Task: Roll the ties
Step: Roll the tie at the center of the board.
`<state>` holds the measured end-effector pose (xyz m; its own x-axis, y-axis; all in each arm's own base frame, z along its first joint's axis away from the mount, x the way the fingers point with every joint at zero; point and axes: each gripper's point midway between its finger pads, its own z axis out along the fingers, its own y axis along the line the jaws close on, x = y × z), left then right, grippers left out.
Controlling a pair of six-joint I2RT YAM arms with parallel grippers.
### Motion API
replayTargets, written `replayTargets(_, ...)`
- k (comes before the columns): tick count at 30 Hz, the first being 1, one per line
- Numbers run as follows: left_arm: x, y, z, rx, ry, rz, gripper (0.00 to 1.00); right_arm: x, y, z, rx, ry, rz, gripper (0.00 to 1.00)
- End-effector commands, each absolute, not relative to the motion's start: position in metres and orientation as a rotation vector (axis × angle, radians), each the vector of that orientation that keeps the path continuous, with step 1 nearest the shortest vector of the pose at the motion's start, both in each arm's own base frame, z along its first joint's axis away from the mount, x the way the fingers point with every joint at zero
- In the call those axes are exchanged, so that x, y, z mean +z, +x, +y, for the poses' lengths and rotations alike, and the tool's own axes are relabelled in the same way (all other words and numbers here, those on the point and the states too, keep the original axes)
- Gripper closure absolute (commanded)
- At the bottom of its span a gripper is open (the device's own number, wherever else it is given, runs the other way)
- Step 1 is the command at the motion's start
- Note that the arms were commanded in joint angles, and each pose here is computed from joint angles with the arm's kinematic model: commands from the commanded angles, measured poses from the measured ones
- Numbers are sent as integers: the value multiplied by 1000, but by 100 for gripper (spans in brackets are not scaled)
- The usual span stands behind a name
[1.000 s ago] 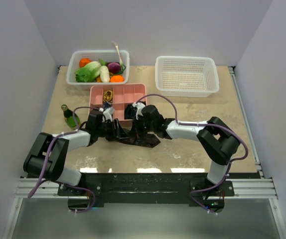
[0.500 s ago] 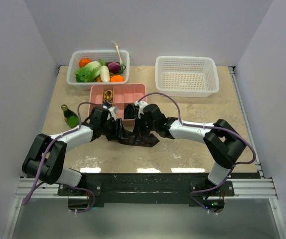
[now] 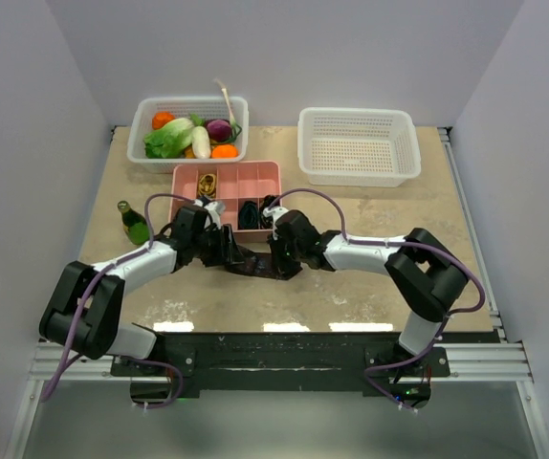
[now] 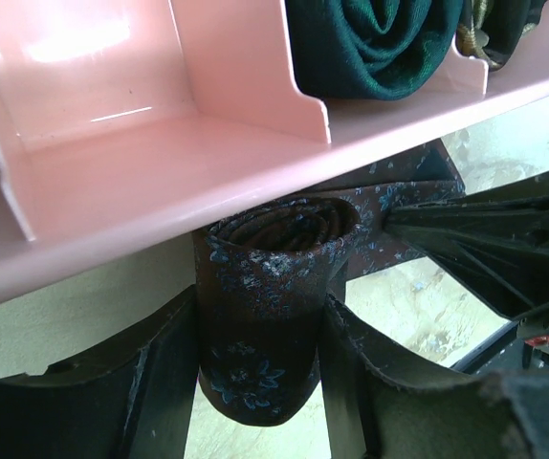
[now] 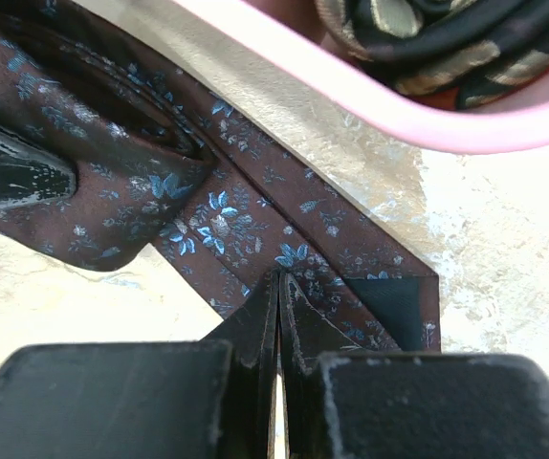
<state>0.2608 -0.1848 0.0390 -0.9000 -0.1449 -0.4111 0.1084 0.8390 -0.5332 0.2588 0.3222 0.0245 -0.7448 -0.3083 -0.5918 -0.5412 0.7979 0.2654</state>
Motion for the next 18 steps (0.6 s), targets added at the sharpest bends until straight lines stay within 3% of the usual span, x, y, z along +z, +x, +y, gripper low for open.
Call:
replayTargets(1,54,276,-183,-752,11,2498,47,11,241,319,574,-727,2480,99)
replayTargets(18,47,253,-174,-691,44,2603,46,17,205,325,699,-870,2499,100)
